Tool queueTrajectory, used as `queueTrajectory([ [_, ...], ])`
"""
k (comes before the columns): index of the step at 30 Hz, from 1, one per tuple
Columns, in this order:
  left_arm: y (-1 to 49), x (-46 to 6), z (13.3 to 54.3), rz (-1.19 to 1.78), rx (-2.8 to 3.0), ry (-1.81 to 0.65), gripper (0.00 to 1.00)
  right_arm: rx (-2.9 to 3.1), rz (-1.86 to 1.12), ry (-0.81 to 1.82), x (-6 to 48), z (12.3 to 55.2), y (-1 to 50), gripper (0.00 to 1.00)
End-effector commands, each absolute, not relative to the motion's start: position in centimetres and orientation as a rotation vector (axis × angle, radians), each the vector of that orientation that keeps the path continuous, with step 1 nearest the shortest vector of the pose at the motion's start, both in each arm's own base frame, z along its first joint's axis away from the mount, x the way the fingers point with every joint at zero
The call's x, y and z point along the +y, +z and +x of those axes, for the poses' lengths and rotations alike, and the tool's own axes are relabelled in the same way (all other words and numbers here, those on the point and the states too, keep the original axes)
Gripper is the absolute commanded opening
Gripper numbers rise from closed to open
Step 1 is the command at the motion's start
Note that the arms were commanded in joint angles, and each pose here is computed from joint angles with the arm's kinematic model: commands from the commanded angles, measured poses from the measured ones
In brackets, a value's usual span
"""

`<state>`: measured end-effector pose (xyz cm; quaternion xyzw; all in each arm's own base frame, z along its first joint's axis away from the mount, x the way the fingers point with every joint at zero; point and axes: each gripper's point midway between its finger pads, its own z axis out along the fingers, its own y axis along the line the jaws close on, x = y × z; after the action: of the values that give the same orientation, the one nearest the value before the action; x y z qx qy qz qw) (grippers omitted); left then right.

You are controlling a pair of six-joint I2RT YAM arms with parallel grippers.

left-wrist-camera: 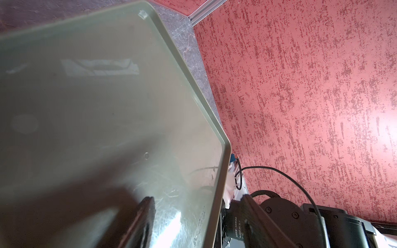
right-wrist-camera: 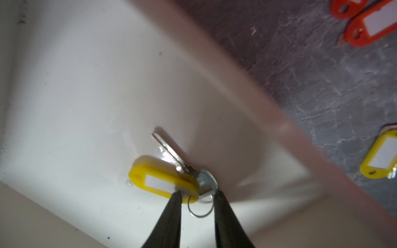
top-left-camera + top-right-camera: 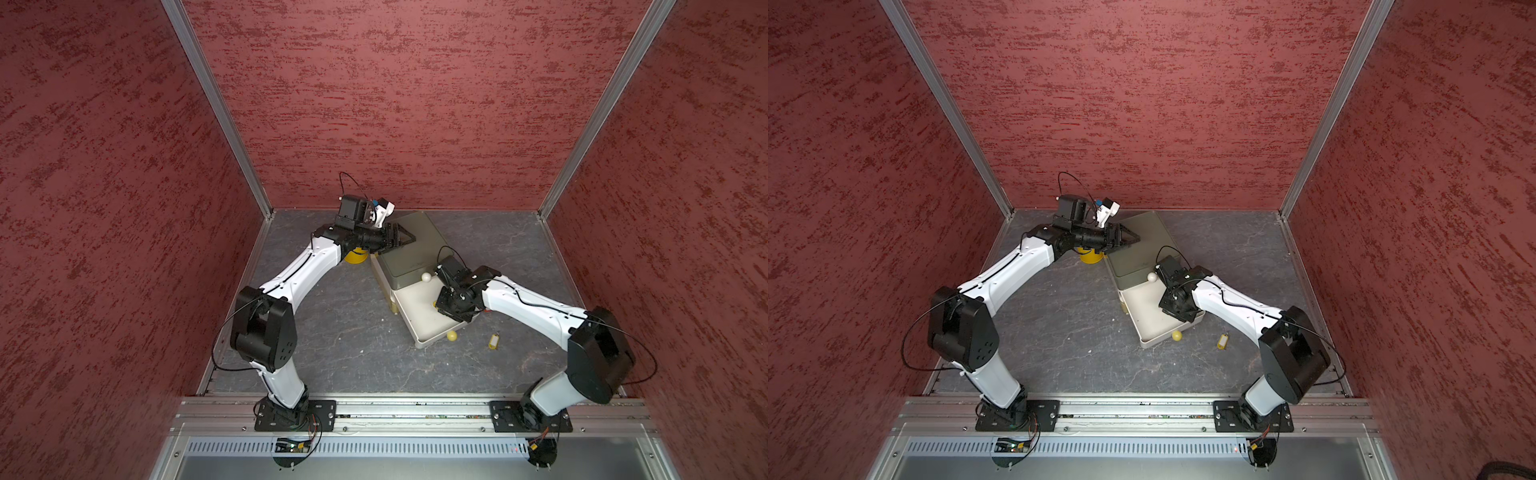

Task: Take the keys out of the drawer
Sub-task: Pick up the key from the drawer.

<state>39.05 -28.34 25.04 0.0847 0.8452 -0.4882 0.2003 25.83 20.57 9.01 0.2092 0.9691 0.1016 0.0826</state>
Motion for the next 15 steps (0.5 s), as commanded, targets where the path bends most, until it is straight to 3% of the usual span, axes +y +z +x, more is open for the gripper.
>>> queueTrajectory([
  [1, 16.6, -26.1, 37.7, 0.052, 2.659, -1.241, 0.66, 2.909, 0.611, 0.276, 20.7, 25.8, 7.7, 0.24],
  [11, 16.3, -26.3, 37.8, 0.048, 2.661, -1.246, 0.66, 2.896, 0.600, 0.261, 20.6, 26.1, 8.4, 0.02],
  [15, 16.3, -26.4, 37.7, 0.051, 2.662, -1.250, 0.66, 2.880, 0.604, 0.265, 20.4, 26.2, 9.0, 0.00],
])
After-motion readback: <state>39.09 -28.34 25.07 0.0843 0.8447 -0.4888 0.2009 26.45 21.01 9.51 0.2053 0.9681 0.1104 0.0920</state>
